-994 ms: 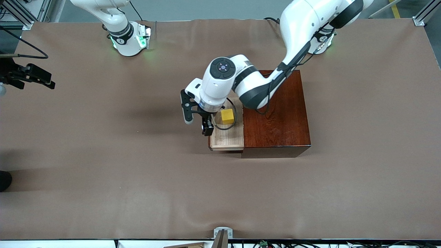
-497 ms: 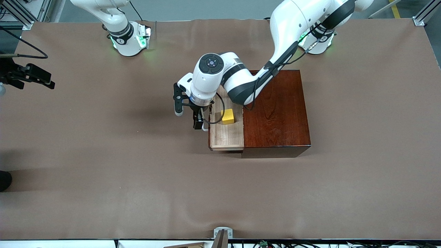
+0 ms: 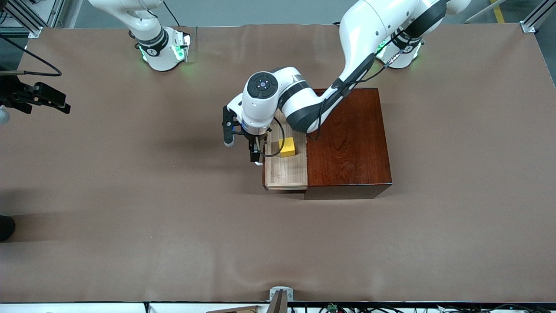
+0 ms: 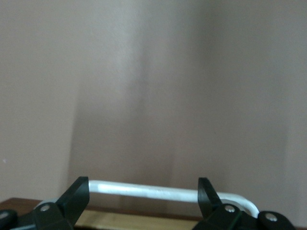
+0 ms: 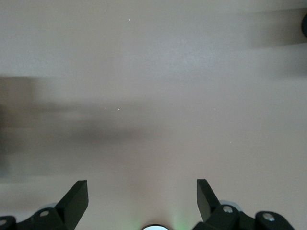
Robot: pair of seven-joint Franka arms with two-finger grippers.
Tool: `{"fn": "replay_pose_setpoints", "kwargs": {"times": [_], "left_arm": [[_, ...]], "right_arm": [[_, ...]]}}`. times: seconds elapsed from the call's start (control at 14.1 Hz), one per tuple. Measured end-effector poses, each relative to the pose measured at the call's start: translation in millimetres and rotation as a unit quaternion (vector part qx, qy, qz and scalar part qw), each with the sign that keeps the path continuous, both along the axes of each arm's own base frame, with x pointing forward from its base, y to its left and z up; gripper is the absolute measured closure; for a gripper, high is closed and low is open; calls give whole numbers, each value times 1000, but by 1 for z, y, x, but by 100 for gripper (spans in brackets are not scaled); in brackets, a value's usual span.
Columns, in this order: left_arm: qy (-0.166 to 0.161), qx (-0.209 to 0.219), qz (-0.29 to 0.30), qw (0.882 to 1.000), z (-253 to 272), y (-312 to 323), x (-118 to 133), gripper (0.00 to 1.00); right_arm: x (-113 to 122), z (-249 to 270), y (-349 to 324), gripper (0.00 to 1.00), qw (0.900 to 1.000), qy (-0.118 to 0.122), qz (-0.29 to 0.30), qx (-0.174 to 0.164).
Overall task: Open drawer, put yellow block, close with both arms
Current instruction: 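Push the drawer shut with the left gripper against its front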
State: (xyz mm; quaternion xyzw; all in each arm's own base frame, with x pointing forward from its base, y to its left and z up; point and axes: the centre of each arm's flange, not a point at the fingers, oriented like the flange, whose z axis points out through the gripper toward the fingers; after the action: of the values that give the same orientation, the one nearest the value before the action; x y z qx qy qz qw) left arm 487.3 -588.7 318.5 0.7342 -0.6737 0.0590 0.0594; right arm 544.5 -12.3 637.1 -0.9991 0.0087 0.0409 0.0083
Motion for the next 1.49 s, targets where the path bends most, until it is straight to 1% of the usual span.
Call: {"fn": "replay_pose_setpoints", "kwargs": {"times": [0.28,0.57,0.99,1.28,1.35,1.42,1.49], "left_arm": [[16,31,-15,999,-2,6,-2,0],[5,55,-32,998,-2,9,-1,0],[7,88,-29,996,3,21,5,0],[6,125,-32,992,4,31,7,0],[3,130,-36,991,5,34,10,0],[-2,148,-35,988,4,42,16,0],[3,161,-33,986,3,51,21,0]], "right_arm": [[1,-1,0,0,1000,1,0,0],[1,-2,0,0,1000,2,0,0],[1,-2,0,0,1000,3,0,0],[2,-5,0,0,1000,6,0,0],[3,-6,0,0,1000,7,0,0],[3,-6,1,0,1000,7,1,0],[3,-6,1,0,1000,7,1,0]]}}
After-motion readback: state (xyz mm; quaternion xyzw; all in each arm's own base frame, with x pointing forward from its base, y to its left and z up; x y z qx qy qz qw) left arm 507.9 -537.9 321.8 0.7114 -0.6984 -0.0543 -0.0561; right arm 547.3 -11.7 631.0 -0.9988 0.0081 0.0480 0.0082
